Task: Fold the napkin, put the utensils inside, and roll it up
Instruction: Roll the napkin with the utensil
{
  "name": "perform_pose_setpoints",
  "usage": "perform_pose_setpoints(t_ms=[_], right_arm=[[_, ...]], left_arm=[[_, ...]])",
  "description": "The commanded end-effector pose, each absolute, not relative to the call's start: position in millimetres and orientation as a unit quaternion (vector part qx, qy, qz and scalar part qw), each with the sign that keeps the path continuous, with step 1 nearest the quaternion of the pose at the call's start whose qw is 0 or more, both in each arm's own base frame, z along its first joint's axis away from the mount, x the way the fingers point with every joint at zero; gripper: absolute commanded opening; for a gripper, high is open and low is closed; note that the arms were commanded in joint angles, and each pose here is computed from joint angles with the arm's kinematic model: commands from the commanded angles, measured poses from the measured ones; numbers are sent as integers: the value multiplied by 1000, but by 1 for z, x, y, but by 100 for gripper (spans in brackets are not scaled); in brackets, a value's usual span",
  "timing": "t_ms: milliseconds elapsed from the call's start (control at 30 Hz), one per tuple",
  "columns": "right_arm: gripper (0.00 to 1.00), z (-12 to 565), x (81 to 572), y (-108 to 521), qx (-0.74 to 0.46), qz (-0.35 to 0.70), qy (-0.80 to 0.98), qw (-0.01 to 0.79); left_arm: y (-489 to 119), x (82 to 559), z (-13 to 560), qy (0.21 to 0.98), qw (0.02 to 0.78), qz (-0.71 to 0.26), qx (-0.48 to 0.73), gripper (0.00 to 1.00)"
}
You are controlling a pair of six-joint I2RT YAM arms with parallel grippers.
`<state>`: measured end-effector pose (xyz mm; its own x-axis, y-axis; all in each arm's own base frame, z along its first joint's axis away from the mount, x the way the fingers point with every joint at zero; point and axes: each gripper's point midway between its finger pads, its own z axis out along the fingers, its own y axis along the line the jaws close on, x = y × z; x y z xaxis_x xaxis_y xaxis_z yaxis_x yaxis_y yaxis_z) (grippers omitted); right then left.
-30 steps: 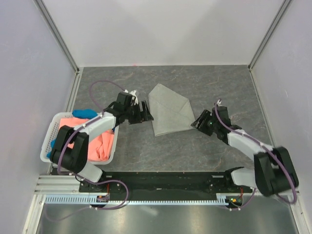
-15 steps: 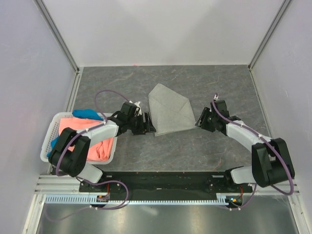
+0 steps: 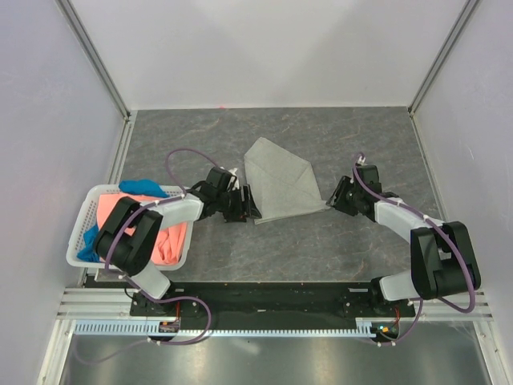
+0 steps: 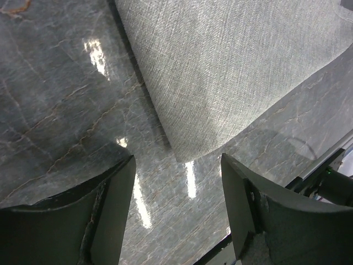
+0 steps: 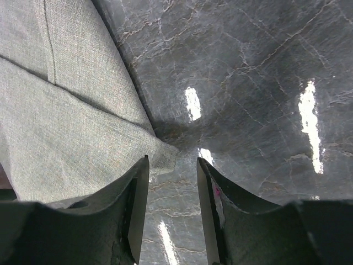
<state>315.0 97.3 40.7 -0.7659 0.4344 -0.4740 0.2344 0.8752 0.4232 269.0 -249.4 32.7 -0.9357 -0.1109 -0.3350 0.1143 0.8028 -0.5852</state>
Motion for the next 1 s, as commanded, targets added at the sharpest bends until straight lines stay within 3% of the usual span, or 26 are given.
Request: perform_pose_setpoints(t_ms=[0, 200, 600, 733, 967], right_arm=[[47, 40, 323, 104, 169, 198, 917, 302], [44, 35, 327, 112, 172, 219, 913, 297], [20, 28, 324, 131, 172, 271, 904, 282], [18, 31, 326, 135, 166, 276, 903, 286], [22, 34, 330, 136, 157, 273, 903, 293]], left_arm=[[-256, 277, 30, 931, 180, -317, -5, 71], [-257, 280, 21, 935, 172, -309, -6, 69], [-256, 276, 7, 939, 159, -304, -5, 50], [-252, 274, 5, 941, 158, -300, -7, 40], [-246, 270, 3, 943, 162, -290, -15, 35]])
